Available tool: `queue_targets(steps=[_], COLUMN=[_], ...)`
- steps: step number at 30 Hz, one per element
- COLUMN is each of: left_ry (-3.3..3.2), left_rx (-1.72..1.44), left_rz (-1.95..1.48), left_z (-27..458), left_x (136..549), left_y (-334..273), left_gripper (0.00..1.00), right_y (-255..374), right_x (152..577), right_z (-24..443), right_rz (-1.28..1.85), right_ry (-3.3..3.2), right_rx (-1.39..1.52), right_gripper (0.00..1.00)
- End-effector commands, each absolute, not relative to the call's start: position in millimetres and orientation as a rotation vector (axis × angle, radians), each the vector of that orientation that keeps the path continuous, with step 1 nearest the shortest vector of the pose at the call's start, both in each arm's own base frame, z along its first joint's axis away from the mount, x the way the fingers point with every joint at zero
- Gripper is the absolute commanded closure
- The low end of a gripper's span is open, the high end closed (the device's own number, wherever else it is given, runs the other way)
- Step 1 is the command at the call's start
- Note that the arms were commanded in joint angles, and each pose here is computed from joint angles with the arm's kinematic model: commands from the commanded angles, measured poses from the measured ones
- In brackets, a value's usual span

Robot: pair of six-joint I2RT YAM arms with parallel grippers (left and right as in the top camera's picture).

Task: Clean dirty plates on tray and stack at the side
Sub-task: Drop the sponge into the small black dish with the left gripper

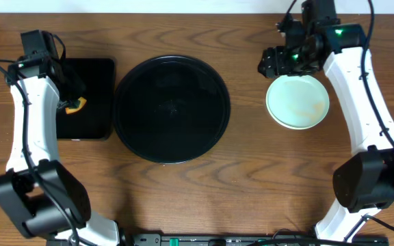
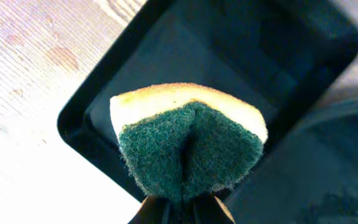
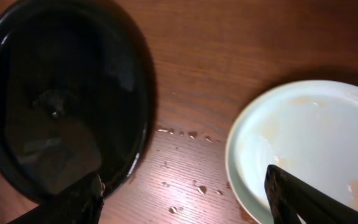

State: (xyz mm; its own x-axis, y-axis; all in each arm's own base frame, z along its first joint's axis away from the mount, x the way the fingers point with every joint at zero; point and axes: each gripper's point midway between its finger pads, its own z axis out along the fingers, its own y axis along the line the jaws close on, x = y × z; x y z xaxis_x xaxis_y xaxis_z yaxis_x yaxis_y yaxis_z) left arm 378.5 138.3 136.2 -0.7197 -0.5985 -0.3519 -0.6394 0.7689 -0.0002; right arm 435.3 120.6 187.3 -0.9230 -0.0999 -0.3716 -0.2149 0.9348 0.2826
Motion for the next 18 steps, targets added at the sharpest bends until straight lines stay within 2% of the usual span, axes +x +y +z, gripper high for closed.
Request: queue_targets(steps=[1,4,5,6,11,18], left_ry=[2.682,2.709,2.716,2.723,2.718,2.613], left_rx=[-0.978,-0.986,-0.988,-0.989,-0.988,-0.963], left_rz=[0.233,0.237,0.237,0.238,0.237,0.221], left_z=[111,97,93,91,94,157], left_x=[374,376,377,377,378,369], left_y=[147,148,149,148,149,145], left_gripper=[0.83,0.51,0.35,0.28,0.25,0.24], right_y=[131,133,134,134,134,134], right_x=[432,431,431,431,431,431], right_z=[185,185,185,185,185,189], right_rz=[0.45,0.452,0.452,0.452,0.453,0.453], right_ry=[2.742,2.743,2.744,2.746,2.746,2.736], right_rx=[-0.247,-0.254,-0.255,-0.255,-0.255,-0.257], right_gripper=[0.18,0.18,0.19,0.18,0.17,0.11])
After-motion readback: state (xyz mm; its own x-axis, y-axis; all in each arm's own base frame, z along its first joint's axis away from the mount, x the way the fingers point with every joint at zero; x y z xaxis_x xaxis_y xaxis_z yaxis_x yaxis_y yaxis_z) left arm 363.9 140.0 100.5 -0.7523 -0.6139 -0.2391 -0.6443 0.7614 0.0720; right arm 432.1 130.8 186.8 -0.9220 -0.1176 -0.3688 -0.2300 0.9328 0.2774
